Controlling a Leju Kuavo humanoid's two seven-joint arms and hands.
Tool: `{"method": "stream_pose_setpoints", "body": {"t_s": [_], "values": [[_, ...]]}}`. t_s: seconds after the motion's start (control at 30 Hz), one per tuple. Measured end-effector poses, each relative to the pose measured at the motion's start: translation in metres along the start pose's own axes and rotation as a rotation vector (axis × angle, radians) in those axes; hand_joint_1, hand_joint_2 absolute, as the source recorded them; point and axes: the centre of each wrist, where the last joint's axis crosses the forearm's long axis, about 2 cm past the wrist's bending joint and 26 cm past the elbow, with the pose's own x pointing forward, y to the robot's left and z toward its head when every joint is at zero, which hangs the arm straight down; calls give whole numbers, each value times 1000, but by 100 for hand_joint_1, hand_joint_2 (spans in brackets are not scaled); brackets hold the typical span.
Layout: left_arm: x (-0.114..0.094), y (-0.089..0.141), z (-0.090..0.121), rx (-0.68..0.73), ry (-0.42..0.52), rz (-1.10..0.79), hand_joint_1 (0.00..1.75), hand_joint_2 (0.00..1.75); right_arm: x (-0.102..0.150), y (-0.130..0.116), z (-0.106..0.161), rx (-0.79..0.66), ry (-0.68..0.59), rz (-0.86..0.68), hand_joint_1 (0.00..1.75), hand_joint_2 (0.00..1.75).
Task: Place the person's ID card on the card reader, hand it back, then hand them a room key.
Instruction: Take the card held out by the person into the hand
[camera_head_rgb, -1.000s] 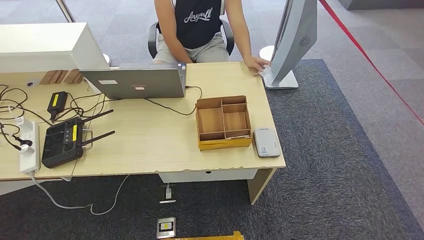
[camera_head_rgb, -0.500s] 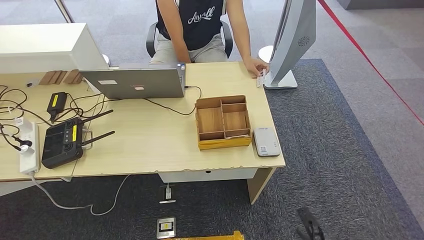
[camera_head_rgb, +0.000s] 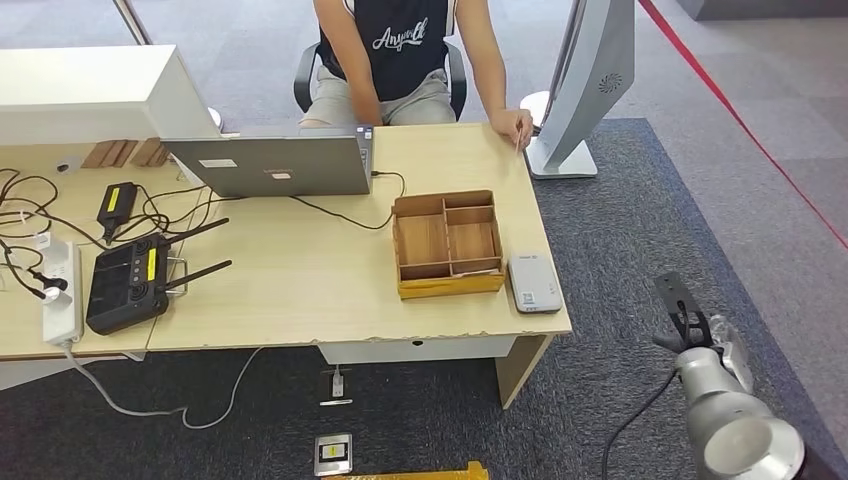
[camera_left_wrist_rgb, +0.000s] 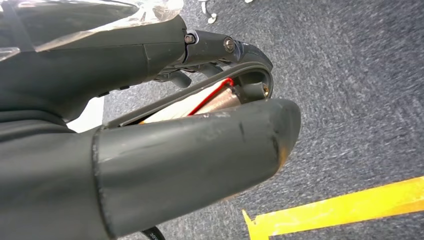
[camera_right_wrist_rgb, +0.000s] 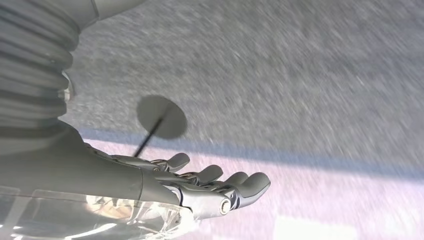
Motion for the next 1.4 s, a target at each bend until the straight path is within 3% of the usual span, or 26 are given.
{"method": "stream_pose_setpoints", "body": {"t_s": [0.27, 0.53, 0.67, 0.8, 0.93, 1.2, 1.4], "values": [[2, -1, 1, -3, 1, -4, 0, 0, 75, -58, 0, -243, -243, -301, 0, 175], [3, -3, 1, -5, -4, -4, 0, 0, 97, -79, 9, -286, -272, -513, 0, 175], [3, -3, 1, -5, -12, -8, 0, 0, 131, -102, 26, -335, -379, -584, 0, 175], [5, -2, 1, -1, -36, -21, 0, 0, 197, -117, 69, -392, -615, -461, 0, 175], [7, -3, 2, -1, -53, -32, 0, 0, 246, -112, 112, -415, -809, -329, 0, 175], [12, -3, 2, -8, -87, -81, 0, 0, 280, -74, 157, -469, -1036, -54, 0, 175], [19, -2, 3, -11, -107, -110, 0, 0, 289, -35, 176, -475, -1117, 122, 0, 175]]}}
